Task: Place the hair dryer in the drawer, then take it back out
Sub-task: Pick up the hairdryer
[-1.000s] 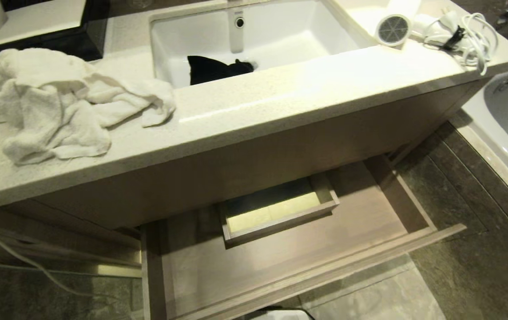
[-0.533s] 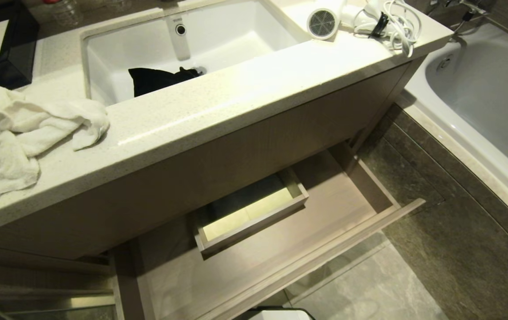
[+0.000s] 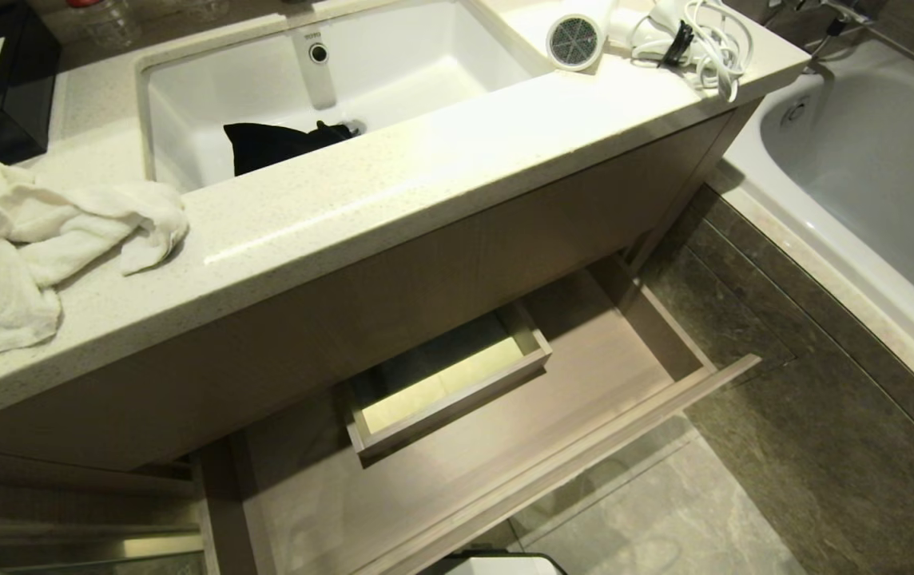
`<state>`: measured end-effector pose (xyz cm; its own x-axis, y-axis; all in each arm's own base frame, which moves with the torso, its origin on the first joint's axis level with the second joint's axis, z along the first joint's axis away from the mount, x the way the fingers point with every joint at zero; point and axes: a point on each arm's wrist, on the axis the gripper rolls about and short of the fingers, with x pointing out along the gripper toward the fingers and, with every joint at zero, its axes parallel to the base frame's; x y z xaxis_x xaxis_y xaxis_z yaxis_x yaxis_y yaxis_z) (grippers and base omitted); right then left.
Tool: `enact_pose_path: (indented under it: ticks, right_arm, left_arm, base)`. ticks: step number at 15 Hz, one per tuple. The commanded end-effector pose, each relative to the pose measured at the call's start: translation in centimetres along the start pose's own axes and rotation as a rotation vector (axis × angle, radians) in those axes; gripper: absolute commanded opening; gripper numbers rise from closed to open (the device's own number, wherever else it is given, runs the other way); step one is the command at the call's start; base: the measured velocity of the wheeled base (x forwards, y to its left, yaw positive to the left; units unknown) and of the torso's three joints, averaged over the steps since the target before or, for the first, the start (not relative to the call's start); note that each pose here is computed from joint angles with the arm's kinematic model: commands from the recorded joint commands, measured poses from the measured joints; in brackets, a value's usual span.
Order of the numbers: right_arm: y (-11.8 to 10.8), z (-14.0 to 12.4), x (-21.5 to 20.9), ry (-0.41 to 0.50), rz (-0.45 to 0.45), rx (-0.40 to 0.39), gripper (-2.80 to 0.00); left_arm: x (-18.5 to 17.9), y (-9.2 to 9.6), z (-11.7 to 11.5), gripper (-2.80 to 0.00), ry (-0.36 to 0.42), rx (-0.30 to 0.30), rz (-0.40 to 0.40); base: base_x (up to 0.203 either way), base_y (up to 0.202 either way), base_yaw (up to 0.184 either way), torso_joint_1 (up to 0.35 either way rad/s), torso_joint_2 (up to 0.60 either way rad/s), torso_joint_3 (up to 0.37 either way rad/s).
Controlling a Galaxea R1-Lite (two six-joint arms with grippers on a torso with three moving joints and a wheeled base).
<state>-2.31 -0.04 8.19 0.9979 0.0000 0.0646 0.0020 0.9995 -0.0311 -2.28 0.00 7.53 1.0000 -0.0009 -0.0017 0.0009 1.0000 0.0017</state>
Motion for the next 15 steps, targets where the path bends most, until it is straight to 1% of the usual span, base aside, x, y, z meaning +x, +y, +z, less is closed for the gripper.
enact_pose_path:
  ticks: [1,3,9,15]
  right_arm:
    - [0.00,-0.03,0.01,0.000,0.001,0.000,-2.80]
    - [0.00,-0.03,0.01,0.000,0.002,0.001,-2.80]
    - [0.00,-0.03,0.01,0.000,0.001,0.001,-2.80]
    - [0.00,-0.03,0.01,0.000,-0.002,0.002,-2.80]
  left_arm:
    - [-0.01,0.00,0.00,-2.80,-0.002,0.000,0.001]
    - [0.00,0.00,0.00,-2.80,0.000,-0.002,0.001]
    - [-0.01,0.00,0.00,-2.80,-0.002,0.000,0.001]
    - [0.00,0.00,0.00,-2.80,0.000,0.000,0.001]
  base:
    - [0.000,0.000,0.000,0.000,0.00,0.000]
    - [0.000,0.000,0.000,0.088,-0.19,-0.094]
    - [0.000,0.000,0.000,0.269,-0.53,-0.258]
    - [0.000,0.000,0.000,0.189,-0.36,-0.176]
